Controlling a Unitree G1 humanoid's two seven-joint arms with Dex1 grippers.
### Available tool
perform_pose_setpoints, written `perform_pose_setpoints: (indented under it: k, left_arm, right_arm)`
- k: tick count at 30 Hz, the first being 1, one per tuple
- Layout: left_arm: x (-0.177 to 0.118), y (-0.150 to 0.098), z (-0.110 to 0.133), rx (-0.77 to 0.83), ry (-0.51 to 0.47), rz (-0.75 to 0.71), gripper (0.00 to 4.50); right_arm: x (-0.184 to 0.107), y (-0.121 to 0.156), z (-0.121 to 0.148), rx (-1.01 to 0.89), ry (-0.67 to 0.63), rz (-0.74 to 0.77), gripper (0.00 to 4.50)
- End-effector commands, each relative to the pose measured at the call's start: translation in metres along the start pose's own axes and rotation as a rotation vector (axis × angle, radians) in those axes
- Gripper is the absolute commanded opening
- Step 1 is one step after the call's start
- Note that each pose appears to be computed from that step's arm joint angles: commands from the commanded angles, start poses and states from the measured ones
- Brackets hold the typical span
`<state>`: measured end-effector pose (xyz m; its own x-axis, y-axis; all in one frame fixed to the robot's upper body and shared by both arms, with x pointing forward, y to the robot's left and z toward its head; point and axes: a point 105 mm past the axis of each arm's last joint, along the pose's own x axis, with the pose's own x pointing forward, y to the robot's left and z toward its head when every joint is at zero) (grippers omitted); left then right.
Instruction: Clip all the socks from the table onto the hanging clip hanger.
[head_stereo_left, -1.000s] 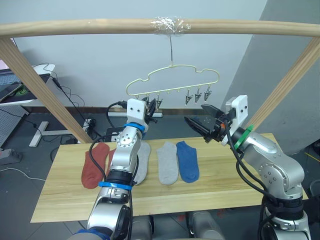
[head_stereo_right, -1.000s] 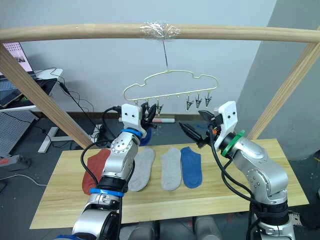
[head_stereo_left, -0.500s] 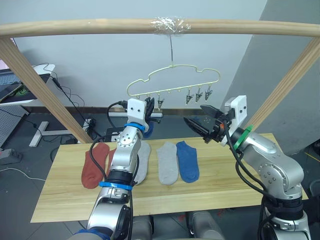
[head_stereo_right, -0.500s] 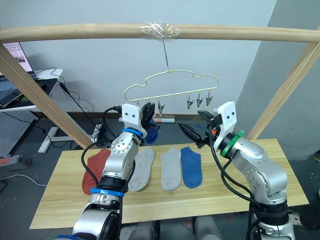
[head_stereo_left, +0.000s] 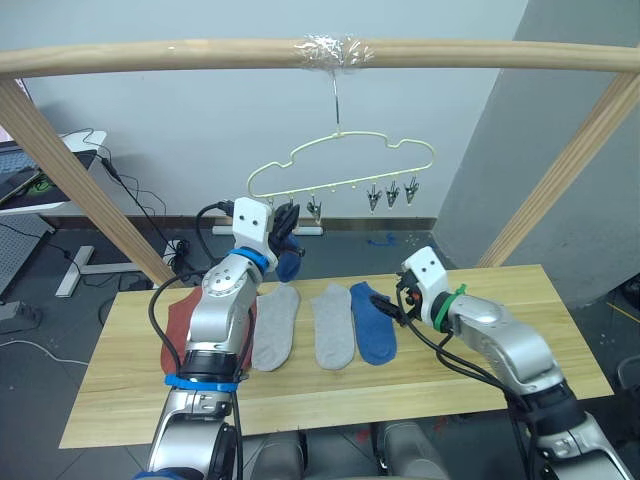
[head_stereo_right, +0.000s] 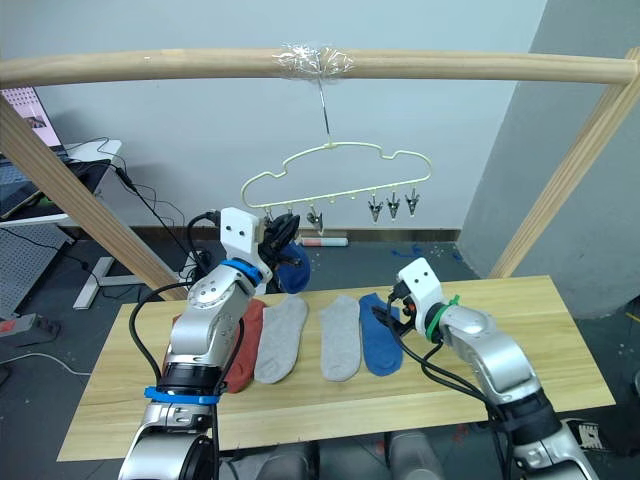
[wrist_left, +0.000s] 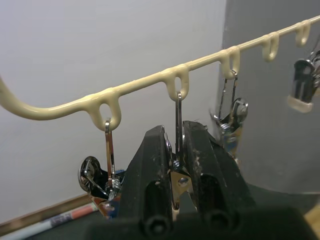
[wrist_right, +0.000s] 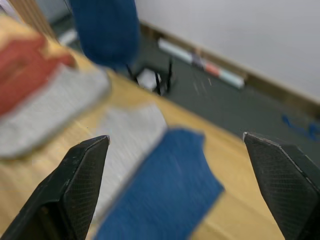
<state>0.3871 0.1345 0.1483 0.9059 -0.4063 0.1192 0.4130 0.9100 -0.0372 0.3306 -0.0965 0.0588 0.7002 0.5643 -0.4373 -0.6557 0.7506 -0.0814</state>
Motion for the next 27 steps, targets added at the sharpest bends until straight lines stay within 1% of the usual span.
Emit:
perform_pose_setpoints:
  k: [1, 3, 5, 8, 12, 15, 18, 21, 22, 25, 26, 27]
  left_arm:
    - [-0.008, 0.000, 0.004, -0.109, 0.028, -0.025, 0.18]
    - [-0.010, -0.005, 0.006, -0.192, 0.048, -0.054, 0.18]
    - [-0.012, -0.008, 0.008, -0.237, 0.059, -0.071, 0.18]
    - [-0.014, -0.012, 0.012, -0.246, 0.065, -0.086, 0.18]
    - [-0.020, -0.015, 0.013, -0.258, 0.071, -0.089, 0.18]
    - [-0.023, -0.015, 0.013, -0.258, 0.073, -0.081, 0.18]
    - [-0.026, -0.015, 0.013, -0.258, 0.075, -0.076, 0.18]
    - [-0.027, -0.014, 0.011, -0.259, 0.081, -0.072, 0.18]
    - [-0.027, -0.014, 0.011, -0.262, 0.083, -0.075, 0.18]
    - [-0.027, -0.018, 0.010, -0.283, 0.094, -0.094, 0.18]
    - [-0.028, -0.020, 0.010, -0.303, 0.103, -0.109, 0.18]
    - [-0.028, -0.022, 0.009, -0.317, 0.110, -0.119, 0.18]
  right_arm:
    - [0.024, -0.007, -0.002, -0.058, 0.021, -0.013, 4.50]
    - [0.038, -0.008, -0.011, -0.073, 0.062, -0.005, 4.50]
    - [0.048, -0.011, -0.020, -0.073, 0.099, -0.007, 4.50]
    - [0.059, -0.013, -0.037, -0.094, 0.157, -0.001, 4.50]
    - [0.063, -0.014, -0.068, -0.085, 0.257, 0.017, 4.50]
    - [0.061, -0.014, -0.080, -0.093, 0.293, 0.044, 4.50]
    - [0.059, -0.009, -0.084, -0.076, 0.289, 0.084, 3.91]
    - [0.057, -0.005, -0.086, -0.095, 0.280, 0.103, 2.98]
    - [0.056, -0.003, -0.087, -0.089, 0.277, 0.112, 2.57]
    - [0.052, 0.000, -0.089, -0.083, 0.267, 0.128, 1.57]
    - [0.050, 0.000, -0.089, -0.085, 0.260, 0.134, 1.12]
    - [0.048, 0.000, -0.089, -0.086, 0.255, 0.138, 0.83]
